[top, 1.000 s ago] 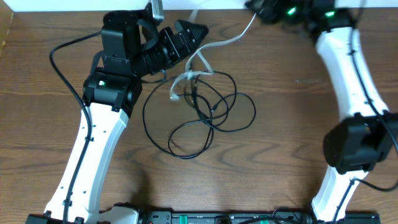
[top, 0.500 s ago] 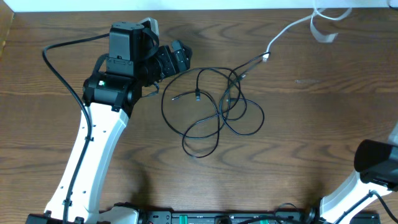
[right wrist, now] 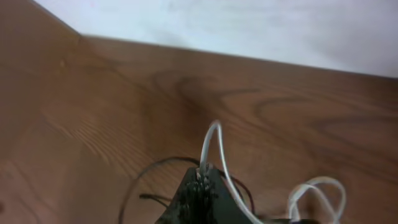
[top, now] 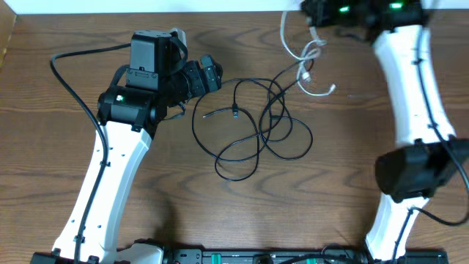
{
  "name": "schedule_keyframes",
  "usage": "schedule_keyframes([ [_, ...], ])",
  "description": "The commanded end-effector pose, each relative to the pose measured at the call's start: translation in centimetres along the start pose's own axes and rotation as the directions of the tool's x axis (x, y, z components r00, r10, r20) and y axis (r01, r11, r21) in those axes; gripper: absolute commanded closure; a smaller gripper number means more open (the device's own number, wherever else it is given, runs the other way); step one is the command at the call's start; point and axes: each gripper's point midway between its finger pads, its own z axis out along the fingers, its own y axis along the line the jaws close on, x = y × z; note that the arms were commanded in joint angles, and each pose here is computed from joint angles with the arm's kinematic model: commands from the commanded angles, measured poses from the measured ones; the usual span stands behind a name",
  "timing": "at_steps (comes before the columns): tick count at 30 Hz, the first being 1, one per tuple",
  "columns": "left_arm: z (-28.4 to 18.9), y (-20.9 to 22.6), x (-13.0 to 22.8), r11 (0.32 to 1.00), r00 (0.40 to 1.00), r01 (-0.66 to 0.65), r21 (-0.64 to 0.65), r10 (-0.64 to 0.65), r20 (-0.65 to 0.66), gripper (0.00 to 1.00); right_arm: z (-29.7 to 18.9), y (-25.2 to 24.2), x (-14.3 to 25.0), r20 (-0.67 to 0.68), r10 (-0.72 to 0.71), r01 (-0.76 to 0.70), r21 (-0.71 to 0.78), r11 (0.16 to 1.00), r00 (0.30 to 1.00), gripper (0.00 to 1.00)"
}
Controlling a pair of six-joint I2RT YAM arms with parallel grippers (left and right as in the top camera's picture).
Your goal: Untangle cables
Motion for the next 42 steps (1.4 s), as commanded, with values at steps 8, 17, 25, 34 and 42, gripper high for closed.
schedule_keyframes([
  [8, -0.6, 0.0, -0.5, 1.0, 1.0, -0.022, -0.007, 0.022, 0.02, 0.05, -2.1, -9.8, -3.8, 0.208, -0.055, -0.09, 0.626, 0.774, 0.977, 0.99],
  [17, -0.6, 0.0, -0.5, 1.0, 1.0, -0.022, -0.008, 0.022, 0.02, 0.05, -5.7, -12.6, -4.0, 0.181, -0.04, -0.072, 0.569, 0.819, 0.983, 0.99],
  [25, -0.6, 0.0, -0.5, 1.0, 0.999, -0.03, -0.008, 0.03, 0.02, 0.05, 1.9, -11.9, 5.5, -0.181, 0.061, -0.003, 0.303, 0.953, 0.982, 0.34],
  [34, -0.6, 0.0, -0.5, 0.999, 0.999, -0.04, -0.008, 0.041, 0.02, 0.05, 7.5, -14.8, 13.8, -0.389, 0.197, -0.078, 0.301, 0.951, 0.9, 0.25],
  [42, -0.6, 0.0, -0.5, 0.999, 0.999, -0.041, -0.008, 0.041, 0.02, 0.05, 9.6, -18.1, 18.0, -0.374, 0.435, -0.237, 0.47, 0.85, 0.819, 0.33],
])
